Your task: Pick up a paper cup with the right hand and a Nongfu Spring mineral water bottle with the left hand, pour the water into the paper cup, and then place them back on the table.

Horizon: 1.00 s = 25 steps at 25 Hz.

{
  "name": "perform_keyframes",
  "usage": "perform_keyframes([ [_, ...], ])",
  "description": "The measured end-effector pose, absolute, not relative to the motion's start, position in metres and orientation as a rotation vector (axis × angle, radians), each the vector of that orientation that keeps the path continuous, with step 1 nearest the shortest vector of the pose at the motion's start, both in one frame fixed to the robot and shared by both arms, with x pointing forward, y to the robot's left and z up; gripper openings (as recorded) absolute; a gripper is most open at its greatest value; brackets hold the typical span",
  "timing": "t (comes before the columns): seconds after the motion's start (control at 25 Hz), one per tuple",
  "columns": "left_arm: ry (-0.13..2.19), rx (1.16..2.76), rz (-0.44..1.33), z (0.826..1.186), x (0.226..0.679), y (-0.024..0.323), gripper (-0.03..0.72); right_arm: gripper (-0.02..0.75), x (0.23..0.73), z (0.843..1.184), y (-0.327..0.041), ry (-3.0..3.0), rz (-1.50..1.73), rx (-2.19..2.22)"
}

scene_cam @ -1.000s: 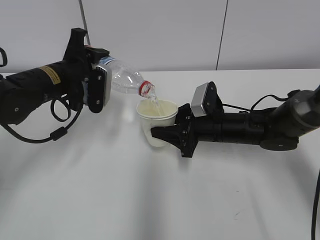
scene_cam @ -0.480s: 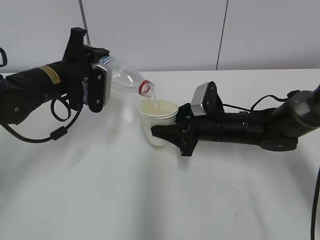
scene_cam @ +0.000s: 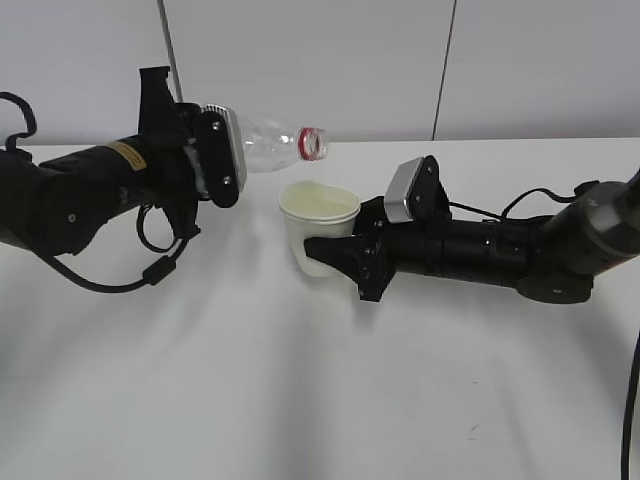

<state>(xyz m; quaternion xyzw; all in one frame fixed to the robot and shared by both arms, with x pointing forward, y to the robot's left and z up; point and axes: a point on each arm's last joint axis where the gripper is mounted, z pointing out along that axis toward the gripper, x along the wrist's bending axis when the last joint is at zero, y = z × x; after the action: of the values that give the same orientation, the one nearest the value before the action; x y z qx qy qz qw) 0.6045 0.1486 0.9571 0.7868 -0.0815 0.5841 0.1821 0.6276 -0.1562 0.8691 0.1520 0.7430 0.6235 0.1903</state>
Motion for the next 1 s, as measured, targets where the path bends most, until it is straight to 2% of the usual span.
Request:
perform_keyframes([
  [0.2,0.046,2.187,1.535,0.956,0.603,0.147,0.37,0.387,0.63,0.87,-0.157,2.055,1.746,0.451],
  [0.52,0.496,2.017,1.286,0.951,0.6,0.149,0.37,0.387,0.632,0.871,-0.158,2.028,1.747,0.485],
  [0.64,0.591,1.969,1.215,0.941,0.591,0.153,0.37,0.387,0.633,0.872,-0.159,2.022,1.741,0.481],
  [0.84,0.713,1.784,1.164,0.934,0.575,0.16,0.369,0.387,0.635,0.872,-0.165,2.003,1.731,0.503],
  [1.0,0.763,1.719,1.105,0.928,0.564,0.164,0.369,0.387,0.64,0.873,-0.171,1.964,1.723,0.552],
])
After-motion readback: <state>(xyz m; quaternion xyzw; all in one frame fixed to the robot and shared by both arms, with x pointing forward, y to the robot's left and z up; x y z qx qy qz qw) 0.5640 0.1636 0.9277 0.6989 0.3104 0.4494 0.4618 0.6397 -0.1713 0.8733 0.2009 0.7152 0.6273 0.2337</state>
